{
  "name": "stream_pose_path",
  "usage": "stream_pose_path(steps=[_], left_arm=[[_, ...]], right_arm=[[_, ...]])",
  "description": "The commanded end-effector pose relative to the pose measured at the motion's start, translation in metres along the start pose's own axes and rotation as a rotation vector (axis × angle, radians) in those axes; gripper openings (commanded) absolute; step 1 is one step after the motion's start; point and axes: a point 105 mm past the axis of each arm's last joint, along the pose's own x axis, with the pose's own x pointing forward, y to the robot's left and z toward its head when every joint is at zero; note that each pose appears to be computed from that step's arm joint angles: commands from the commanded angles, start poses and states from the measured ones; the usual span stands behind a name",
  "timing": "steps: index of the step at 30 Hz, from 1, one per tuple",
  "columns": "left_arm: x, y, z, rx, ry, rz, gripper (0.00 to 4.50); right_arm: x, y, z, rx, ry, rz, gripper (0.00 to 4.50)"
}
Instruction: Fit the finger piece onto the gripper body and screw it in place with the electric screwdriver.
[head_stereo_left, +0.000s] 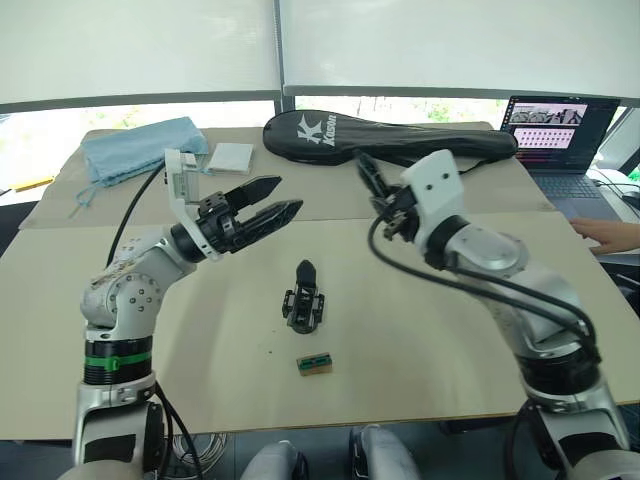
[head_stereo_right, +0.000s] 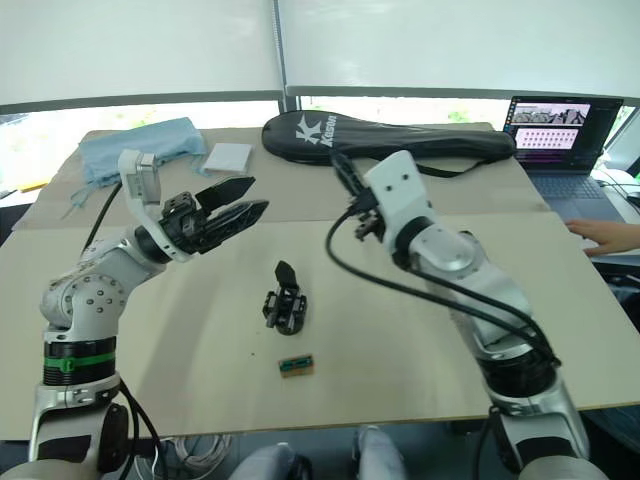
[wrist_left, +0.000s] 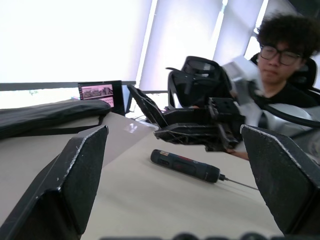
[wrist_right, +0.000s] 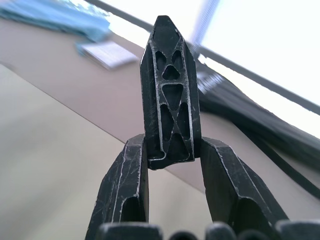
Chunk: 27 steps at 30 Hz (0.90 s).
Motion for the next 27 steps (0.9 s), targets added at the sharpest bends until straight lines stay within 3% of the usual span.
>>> stream_pose_path(steps=[1,7,17,21,27], left_arm=[[0.015,-0.004,0.023,-0.070,-0.151,0.026,4.50],[0.025,-0.006,0.011,-0.179,-0.171,0.059,4.50],[0.034,-0.011,0.013,-0.248,-0.244,0.053,4.50],[0.033,-0.012,0.019,-0.239,-0.278,0.046,2.48],[0.031,-0.012,0.023,-0.241,-0.298,0.042,0.00]], right_arm=[[0.001,0.006,0.030,-0.106,-0.129,0.018,1.10],[-0.001,0.025,0.042,-0.166,-0.207,0.084,1.10],[-0.001,0.037,0.038,-0.148,-0.193,0.127,1.10],[-0.001,0.033,0.035,-0.155,-0.184,0.115,1.10],[-0.001,0.030,0.034,-0.171,-0.180,0.110,1.10]])
